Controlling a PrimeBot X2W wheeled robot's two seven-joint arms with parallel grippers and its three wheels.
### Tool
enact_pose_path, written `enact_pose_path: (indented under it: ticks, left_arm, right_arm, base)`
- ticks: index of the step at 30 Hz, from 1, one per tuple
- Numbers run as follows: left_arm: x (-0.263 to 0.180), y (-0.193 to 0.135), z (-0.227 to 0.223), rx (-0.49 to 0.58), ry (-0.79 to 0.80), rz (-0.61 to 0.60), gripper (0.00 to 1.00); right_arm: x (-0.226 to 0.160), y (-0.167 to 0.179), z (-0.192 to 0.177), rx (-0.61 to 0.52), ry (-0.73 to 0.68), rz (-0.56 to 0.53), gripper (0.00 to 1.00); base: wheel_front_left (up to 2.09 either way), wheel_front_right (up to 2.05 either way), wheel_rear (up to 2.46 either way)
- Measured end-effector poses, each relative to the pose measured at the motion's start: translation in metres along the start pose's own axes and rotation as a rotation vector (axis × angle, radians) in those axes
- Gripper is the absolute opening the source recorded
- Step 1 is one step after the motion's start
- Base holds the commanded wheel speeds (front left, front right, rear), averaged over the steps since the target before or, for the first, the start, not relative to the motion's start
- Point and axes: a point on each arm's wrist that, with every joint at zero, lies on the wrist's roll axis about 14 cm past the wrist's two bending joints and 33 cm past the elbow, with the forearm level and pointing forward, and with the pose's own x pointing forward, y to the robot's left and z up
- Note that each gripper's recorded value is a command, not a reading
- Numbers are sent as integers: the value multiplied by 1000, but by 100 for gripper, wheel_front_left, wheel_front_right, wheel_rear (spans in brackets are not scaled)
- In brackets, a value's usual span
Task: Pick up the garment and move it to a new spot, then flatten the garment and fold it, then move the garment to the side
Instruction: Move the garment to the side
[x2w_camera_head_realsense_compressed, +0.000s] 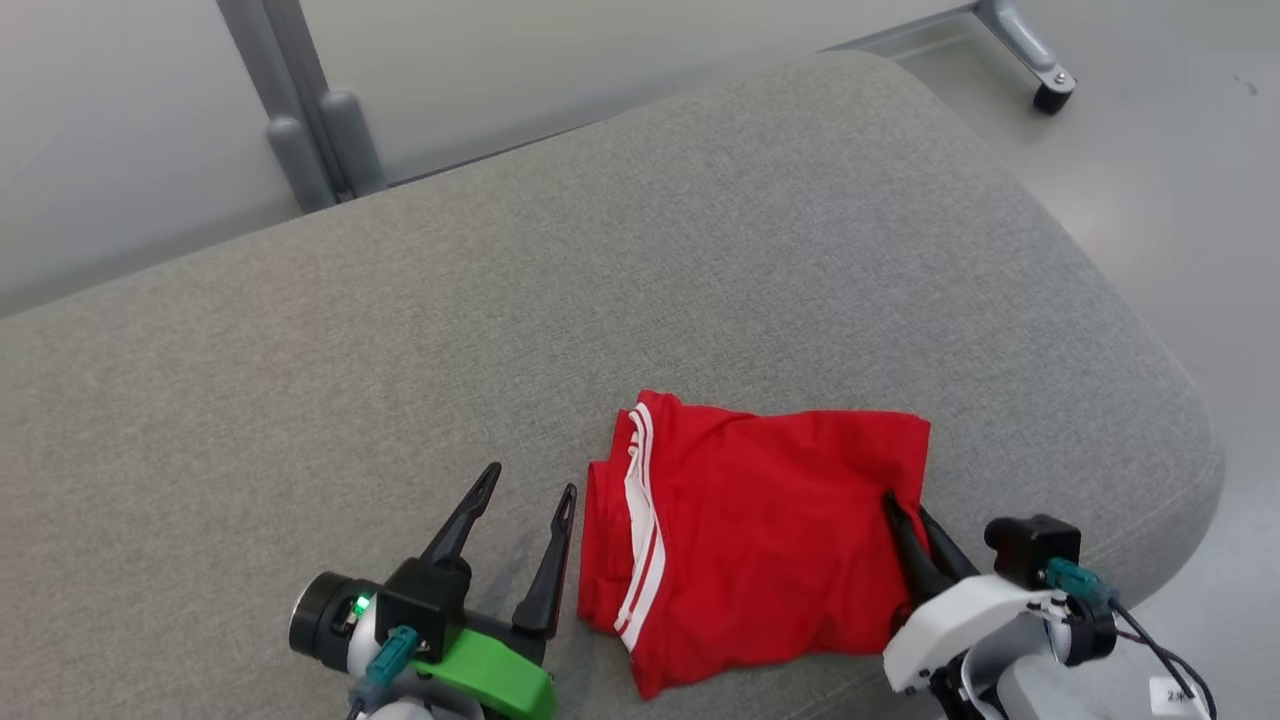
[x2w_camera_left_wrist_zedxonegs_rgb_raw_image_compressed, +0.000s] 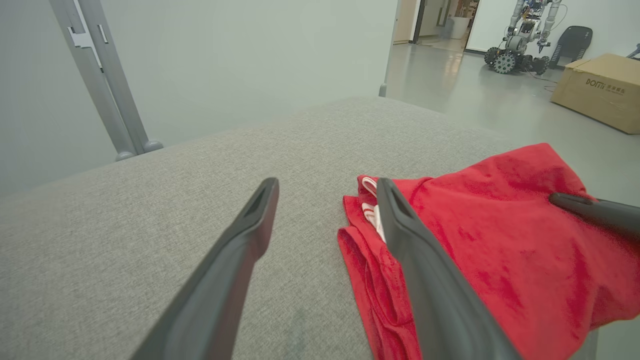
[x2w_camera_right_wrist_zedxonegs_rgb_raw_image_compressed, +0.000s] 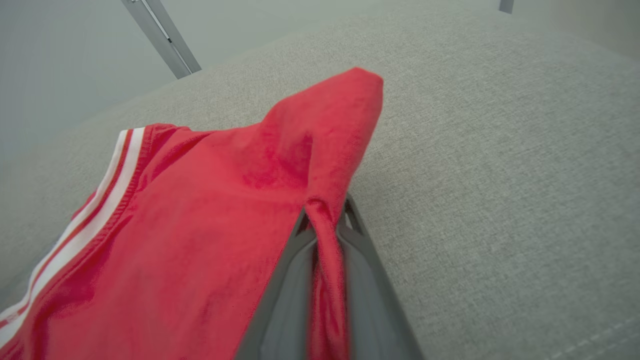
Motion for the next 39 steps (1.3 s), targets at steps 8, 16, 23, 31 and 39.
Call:
enact_pose_path:
  ticks: [8,16,23,31,39]
  left_arm:
    - [30,-10,11,27,-53,-116,100]
    - [44,20,7,52,-77,-110,100]
    - [41,60,-19,34,-42,-33,100]
    - [25,103,-46,27,17,78,100]
    - [9,128,-62,29,58,149,100]
  right_arm:
    - [49,1,51,-105,-97,16,0]
    - [123,-15,117,-254,-208,-24,0]
    - [182,-50,119,-345,-170,-119,0]
    - [212,-107,93,-399,-87,-274,0]
    - [217,-140,78,-466,-43,-373,22]
  base:
    - [0,0,0]
    - [0,0,0]
    - [0,0,0]
    - [0,0,0]
    - [0,0,0]
